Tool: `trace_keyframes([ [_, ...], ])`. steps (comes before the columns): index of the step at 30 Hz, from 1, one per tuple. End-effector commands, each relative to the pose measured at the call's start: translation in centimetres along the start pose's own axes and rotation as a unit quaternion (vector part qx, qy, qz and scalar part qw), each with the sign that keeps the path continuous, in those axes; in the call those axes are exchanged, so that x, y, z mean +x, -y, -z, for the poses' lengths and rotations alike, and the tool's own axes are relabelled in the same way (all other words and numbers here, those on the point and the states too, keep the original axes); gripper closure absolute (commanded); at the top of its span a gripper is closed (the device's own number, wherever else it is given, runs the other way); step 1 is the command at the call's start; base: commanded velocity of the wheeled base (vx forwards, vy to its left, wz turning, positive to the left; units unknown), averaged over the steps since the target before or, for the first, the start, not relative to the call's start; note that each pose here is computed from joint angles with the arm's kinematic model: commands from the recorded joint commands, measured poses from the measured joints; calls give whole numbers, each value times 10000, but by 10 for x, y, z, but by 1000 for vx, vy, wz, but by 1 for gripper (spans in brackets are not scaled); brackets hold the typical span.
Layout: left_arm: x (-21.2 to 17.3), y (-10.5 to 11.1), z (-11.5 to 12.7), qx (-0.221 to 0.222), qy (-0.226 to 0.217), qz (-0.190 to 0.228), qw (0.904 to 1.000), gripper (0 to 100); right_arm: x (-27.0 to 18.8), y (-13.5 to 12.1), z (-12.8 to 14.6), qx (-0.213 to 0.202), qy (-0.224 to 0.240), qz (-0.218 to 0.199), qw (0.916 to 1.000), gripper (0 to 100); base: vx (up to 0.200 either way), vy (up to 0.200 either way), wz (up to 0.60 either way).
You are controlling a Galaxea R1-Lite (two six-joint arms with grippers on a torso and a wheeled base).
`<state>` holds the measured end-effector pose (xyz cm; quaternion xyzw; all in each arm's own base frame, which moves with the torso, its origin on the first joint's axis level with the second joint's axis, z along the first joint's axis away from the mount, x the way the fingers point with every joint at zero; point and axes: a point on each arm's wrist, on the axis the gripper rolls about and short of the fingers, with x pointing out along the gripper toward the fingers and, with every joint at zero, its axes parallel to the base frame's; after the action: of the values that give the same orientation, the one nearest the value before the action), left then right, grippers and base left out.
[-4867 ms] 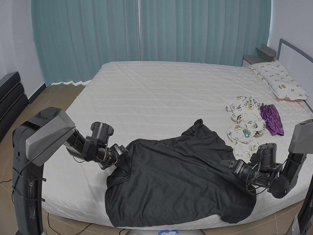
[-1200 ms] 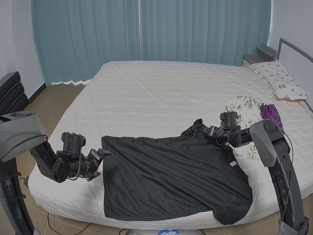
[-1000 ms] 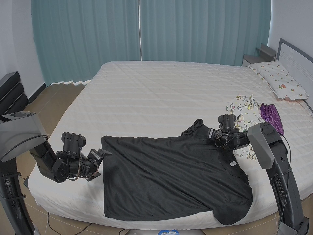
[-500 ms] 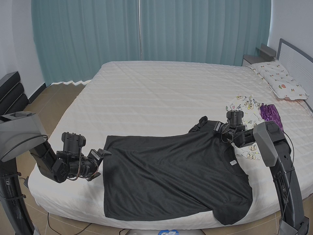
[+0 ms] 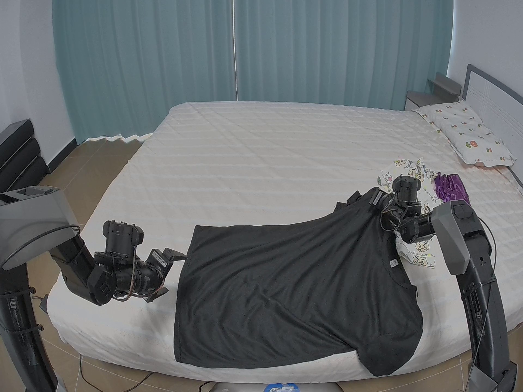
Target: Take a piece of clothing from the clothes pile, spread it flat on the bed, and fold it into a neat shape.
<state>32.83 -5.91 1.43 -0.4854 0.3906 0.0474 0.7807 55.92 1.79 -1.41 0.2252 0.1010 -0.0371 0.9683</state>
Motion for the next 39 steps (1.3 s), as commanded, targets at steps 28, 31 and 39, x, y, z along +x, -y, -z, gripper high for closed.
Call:
trace_keyframes([
  [28, -1, -1, 1, -30, -17, -11, 10000, 0, -67, -20, -28, -60, -769, 94, 9970, 0, 0, 0, 0],
  [31, -1, -1, 1, -30, -17, -11, 10000, 0, -90, -23, -33, -81, -831, -358, 9959, 0, 0, 0, 0],
  [39, -2, -1, 1, -30, -23, -8, 10000, 0, -130, -18, -41, -89, -862, -390, 9955, 0, 0, 0, 0],
])
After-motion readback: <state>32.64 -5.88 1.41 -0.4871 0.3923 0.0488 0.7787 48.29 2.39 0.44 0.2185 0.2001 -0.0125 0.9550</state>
